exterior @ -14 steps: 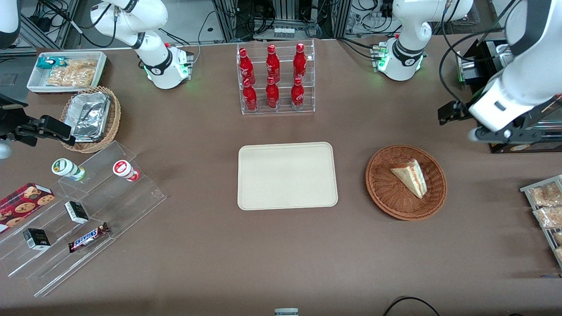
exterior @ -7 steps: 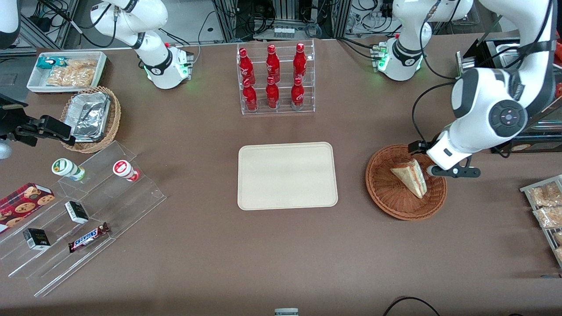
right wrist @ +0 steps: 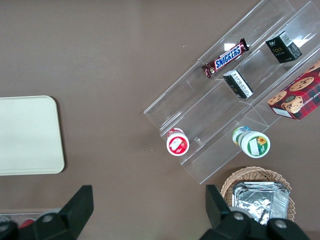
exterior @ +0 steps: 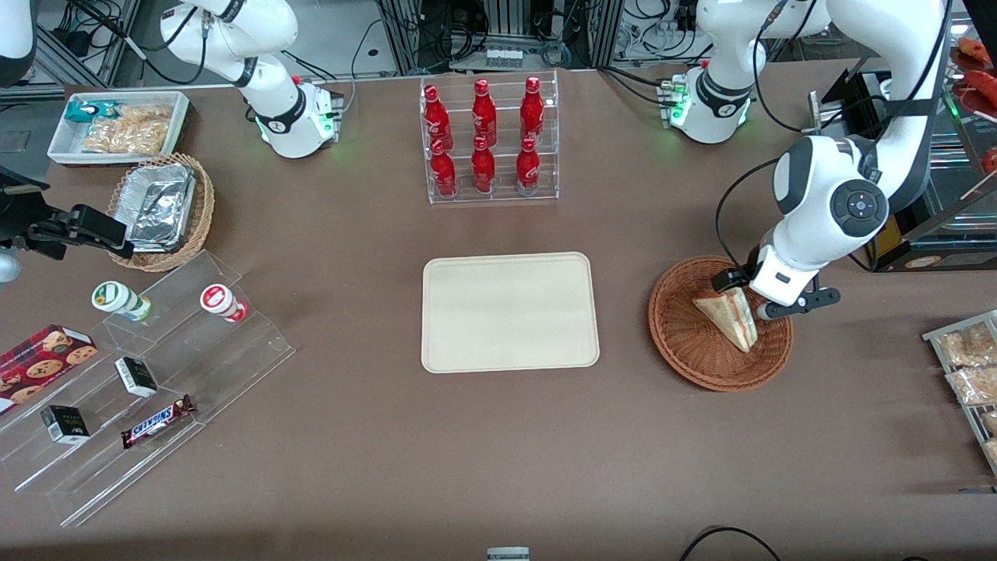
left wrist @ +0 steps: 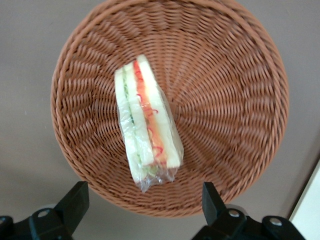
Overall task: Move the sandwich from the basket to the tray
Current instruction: 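Close the left gripper on the sandwich's crust edge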
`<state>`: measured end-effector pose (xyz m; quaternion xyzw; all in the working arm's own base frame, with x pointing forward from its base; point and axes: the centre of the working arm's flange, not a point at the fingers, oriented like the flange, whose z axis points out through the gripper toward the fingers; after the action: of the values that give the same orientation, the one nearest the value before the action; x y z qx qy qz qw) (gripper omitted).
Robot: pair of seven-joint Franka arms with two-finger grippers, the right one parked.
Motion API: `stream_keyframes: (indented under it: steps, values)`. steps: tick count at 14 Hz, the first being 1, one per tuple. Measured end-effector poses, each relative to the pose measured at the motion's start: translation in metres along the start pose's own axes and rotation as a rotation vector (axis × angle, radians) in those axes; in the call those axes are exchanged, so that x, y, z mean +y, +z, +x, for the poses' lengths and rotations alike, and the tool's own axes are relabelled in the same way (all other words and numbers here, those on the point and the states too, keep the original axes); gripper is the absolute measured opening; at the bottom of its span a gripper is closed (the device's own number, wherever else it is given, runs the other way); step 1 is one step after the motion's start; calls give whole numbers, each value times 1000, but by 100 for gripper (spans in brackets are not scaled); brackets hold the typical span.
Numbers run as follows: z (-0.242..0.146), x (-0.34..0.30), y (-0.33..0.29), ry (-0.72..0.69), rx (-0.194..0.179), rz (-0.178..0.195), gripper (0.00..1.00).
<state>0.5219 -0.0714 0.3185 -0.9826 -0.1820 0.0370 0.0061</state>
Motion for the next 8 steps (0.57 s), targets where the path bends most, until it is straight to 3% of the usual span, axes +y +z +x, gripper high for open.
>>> stream_keyframes:
  steps: [4, 8]
  values:
    - [-2, -2, 23, -272, 65, -49, 100]
    - [1, -5, 58, -347, 66, -60, 100]
